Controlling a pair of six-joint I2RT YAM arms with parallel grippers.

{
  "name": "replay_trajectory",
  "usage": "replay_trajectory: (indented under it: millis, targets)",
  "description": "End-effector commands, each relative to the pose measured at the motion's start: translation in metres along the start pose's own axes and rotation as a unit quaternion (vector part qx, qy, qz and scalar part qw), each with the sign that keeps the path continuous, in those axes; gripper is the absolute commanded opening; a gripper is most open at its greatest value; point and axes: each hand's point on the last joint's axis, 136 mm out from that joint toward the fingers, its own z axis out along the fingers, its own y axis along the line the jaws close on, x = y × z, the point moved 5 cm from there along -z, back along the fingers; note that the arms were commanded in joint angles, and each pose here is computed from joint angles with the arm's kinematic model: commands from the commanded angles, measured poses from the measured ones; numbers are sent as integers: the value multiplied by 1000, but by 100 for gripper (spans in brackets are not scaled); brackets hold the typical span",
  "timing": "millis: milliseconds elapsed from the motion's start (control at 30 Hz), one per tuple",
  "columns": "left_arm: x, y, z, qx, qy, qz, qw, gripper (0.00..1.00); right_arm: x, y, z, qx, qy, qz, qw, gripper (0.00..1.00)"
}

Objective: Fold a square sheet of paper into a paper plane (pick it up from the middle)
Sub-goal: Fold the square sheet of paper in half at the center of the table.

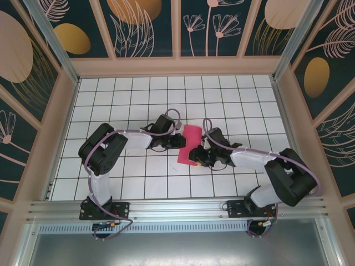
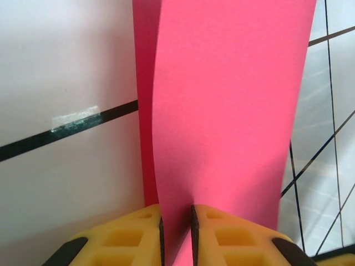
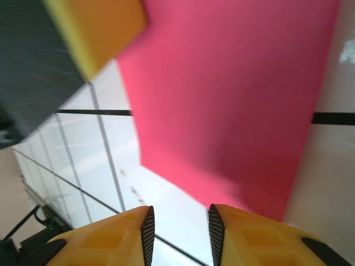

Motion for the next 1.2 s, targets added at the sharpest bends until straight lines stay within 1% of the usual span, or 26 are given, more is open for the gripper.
replay_trajectory:
  millis: [0,100,200,333,400,500,600,700,833,900,1033,1167]
  targets:
    - [4,7,6,-12,10,9,1000,24,-16,18,-21,-17,-42,-20,999,37]
    - [4,7,6,-11,12,11,1000,24,-26,16,-27,-14,-62,-19,998,37]
    - [5,10,9,-18,18,11,1000,25,-37,12,-27,-10,-74,-17,997,33]
    - [6,12,10,-25,24,9,999,25,-48,15,-19,-11,-77,-31,996,29]
    - [6,14,11,-32,26,9,999,25,-60,11,-18,-11,-86,-28,996,28]
    - [7,14,12,-32,33,8,999,25,-67,5,-10,-6,-78,-31,996,25]
    - [7,17,13,-39,36,8,999,25,-70,-7,-4,14,-77,-27,997,25]
    - [9,19,14,-41,38,5,998,25,-69,-18,1,13,-66,-21,998,25]
    - [10,21,17,-47,46,1,998,26,-64,-41,9,64,-54,-5,996,26]
    - [10,22,17,-50,49,1,998,26,-61,-47,12,75,-49,0,996,26]
    - [9,22,19,-52,53,0,997,26,-63,-46,12,80,-45,3,996,27]
    - [9,24,19,-62,56,0,997,26,-74,-19,-3,51,-62,-16,997,28]
